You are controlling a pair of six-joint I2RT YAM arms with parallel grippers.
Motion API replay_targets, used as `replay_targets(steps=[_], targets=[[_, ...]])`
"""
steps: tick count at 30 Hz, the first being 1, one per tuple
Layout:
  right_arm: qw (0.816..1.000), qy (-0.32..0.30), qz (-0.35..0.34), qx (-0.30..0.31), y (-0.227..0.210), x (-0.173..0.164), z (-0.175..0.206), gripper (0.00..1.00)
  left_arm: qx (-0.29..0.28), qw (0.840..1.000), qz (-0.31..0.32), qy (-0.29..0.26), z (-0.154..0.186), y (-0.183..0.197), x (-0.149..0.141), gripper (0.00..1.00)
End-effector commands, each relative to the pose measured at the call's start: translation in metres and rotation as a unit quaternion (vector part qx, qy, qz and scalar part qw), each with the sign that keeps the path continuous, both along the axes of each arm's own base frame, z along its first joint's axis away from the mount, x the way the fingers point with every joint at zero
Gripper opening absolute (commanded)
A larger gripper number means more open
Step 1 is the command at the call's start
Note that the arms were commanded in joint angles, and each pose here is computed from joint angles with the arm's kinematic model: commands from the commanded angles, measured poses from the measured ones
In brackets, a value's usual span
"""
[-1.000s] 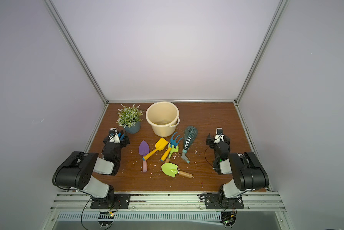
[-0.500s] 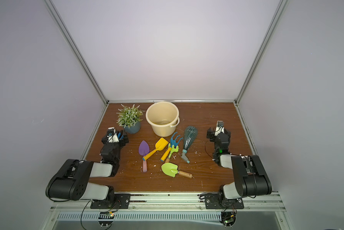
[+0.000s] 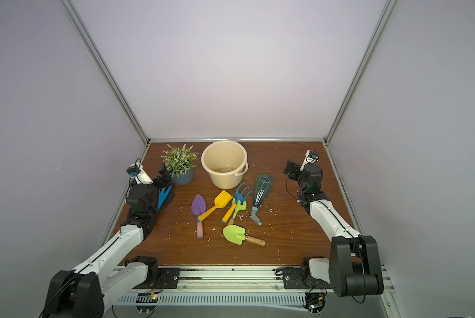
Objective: Organize the gardening tools
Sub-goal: Adjust the gardening tool at the center of the board.
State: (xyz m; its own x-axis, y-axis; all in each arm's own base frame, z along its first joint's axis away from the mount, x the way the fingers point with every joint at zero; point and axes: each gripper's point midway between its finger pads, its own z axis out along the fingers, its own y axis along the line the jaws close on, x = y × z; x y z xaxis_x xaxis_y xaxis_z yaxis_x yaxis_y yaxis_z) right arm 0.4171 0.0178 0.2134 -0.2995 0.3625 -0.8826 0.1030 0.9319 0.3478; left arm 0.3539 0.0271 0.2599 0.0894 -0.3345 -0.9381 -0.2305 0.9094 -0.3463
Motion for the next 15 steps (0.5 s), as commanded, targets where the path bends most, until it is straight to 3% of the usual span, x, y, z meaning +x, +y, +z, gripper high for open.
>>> replay_targets(steps=[1, 4, 5, 8, 15], targets=[[0.994, 0.027, 0.080, 0.072, 0.032, -0.011, 0.004, 0.92, -0.126, 0.990, -0.035, 0.057, -0.032, -0.009, -0.008, 0.99], [0.991, 0.022, 0.108, 0.075, 0.043, -0.022, 0.010, 0.90, -0.122, 0.989, -0.074, 0.042, -0.019, -0.021, -0.011, 0.99], [0.990, 0.026, 0.119, 0.074, 0.049, -0.025, 0.012, 0.90, -0.115, 0.987, -0.095, 0.053, -0.018, -0.028, -0.010, 1.00], [0.985, 0.057, 0.151, 0.055, 0.066, -0.038, 0.006, 0.84, -0.103, 0.978, -0.149, 0.107, -0.023, -0.055, -0.008, 0.90], [0.965, 0.172, 0.197, 0.009, 0.100, -0.074, -0.046, 0.73, -0.017, 0.956, -0.232, 0.178, -0.044, -0.143, -0.029, 0.89]])
